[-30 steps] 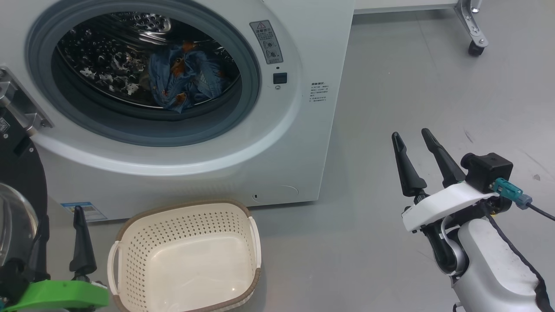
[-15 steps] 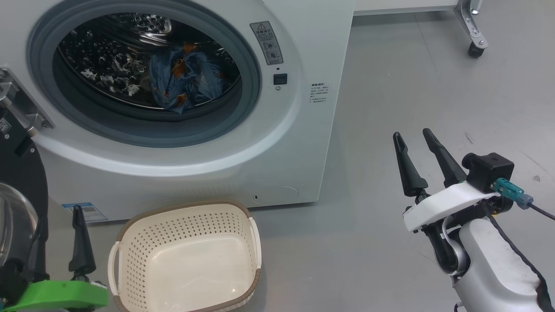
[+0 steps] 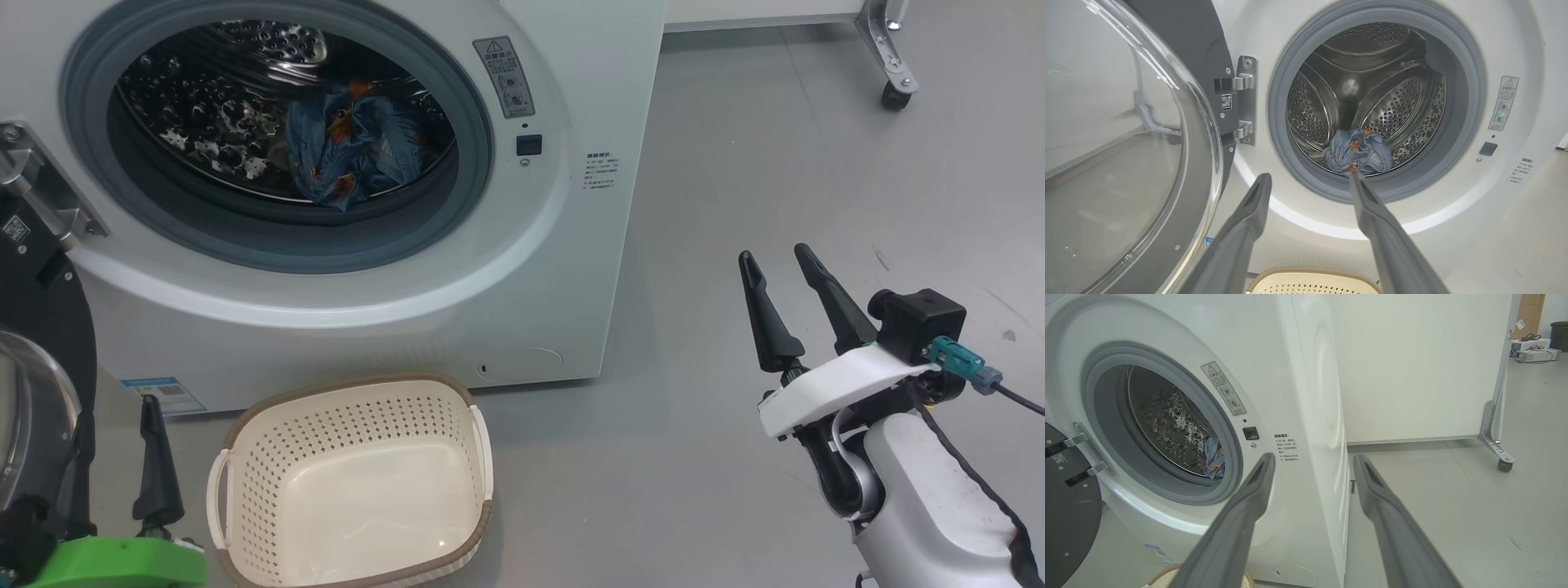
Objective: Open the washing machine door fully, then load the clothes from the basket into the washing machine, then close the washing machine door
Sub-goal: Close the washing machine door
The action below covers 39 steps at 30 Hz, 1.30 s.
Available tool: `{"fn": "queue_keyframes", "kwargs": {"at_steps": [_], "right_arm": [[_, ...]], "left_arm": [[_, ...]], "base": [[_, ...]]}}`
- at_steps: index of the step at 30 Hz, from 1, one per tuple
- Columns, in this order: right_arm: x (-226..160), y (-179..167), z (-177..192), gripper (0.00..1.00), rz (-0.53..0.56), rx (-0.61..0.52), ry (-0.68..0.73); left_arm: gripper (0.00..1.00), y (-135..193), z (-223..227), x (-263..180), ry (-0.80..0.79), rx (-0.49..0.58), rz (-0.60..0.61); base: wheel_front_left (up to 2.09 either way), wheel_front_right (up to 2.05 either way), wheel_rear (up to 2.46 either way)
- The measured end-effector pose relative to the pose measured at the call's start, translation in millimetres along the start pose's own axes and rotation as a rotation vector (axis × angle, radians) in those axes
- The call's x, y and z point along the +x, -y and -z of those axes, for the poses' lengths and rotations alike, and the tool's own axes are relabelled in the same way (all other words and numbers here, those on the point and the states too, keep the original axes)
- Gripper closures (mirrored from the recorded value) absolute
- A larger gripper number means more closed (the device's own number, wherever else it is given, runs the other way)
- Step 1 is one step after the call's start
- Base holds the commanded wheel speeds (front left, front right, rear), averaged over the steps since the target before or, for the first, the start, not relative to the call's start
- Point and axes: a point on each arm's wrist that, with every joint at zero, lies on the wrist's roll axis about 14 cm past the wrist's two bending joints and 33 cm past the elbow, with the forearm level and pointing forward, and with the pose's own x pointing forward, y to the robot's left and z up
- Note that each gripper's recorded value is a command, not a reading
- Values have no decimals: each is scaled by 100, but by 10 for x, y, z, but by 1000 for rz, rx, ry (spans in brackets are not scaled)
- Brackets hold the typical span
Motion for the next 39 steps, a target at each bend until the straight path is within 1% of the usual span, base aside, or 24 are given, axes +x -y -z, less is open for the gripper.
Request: {"fn": "queue_keyframes", "kwargs": {"at_steps": [19,25,39], "right_arm": [[-22,9,-29,0,2,-1,5],[-54,19,27,0,8,4,-9],[-46,20,22,0,7,4,-8]], "left_arm": [[0,23,-8,-30,1,-1,7],[0,15,10,-48,-4,-1,4],[0,5,0,-56,-2,-1,1]], "base": [[-70,70,0],[-25,25,0],[-1,1,0]]}}
